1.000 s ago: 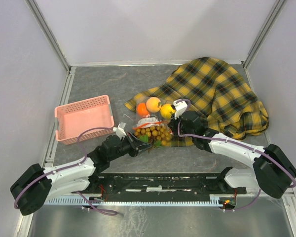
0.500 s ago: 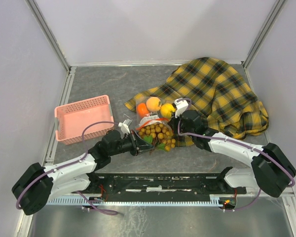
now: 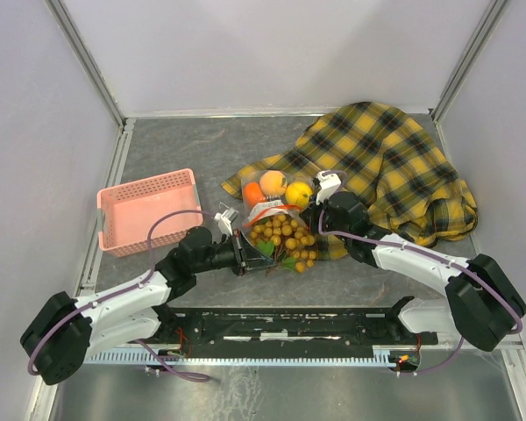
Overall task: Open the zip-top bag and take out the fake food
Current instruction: Pick up the fake fruit from the zipper food storage bag.
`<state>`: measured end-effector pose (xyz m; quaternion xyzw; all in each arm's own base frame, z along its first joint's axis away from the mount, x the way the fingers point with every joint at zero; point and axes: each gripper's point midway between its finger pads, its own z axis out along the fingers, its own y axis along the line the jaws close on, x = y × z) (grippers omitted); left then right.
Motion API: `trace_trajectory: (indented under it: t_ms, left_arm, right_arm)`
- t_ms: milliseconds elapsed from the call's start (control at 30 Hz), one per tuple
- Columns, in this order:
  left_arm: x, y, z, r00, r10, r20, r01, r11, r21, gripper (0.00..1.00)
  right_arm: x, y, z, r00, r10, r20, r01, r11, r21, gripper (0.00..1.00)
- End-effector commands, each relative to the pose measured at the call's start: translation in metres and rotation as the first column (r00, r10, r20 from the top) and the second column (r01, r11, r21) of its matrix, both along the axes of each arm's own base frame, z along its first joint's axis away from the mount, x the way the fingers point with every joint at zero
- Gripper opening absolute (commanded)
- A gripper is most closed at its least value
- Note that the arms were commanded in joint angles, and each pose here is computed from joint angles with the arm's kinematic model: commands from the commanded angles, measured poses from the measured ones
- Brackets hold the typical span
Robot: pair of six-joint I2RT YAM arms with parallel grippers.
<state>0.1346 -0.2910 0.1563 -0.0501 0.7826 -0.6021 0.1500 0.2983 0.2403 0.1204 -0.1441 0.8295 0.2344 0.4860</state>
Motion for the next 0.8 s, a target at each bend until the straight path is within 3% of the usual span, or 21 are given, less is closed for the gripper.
trace_trajectory:
  t_ms: [0,767]
  left_arm:
    - [-0.004,-0.007,0.06,0.973,-0.084,0.216,0.105,0.99,-0.089,0.03]
    - [0.015,0.024,0.084,0.93,-0.109,0.352,0.096,0.994,0.056,0.03]
  right_arm:
    - [0.008,0.002,0.017,0.999,-0.016,0.039,0.013,0.997,0.081,0.02]
    - [0.011,-0.007,0.011,1.0,-0.023,0.001,0.023,0.991,0.134,0.02]
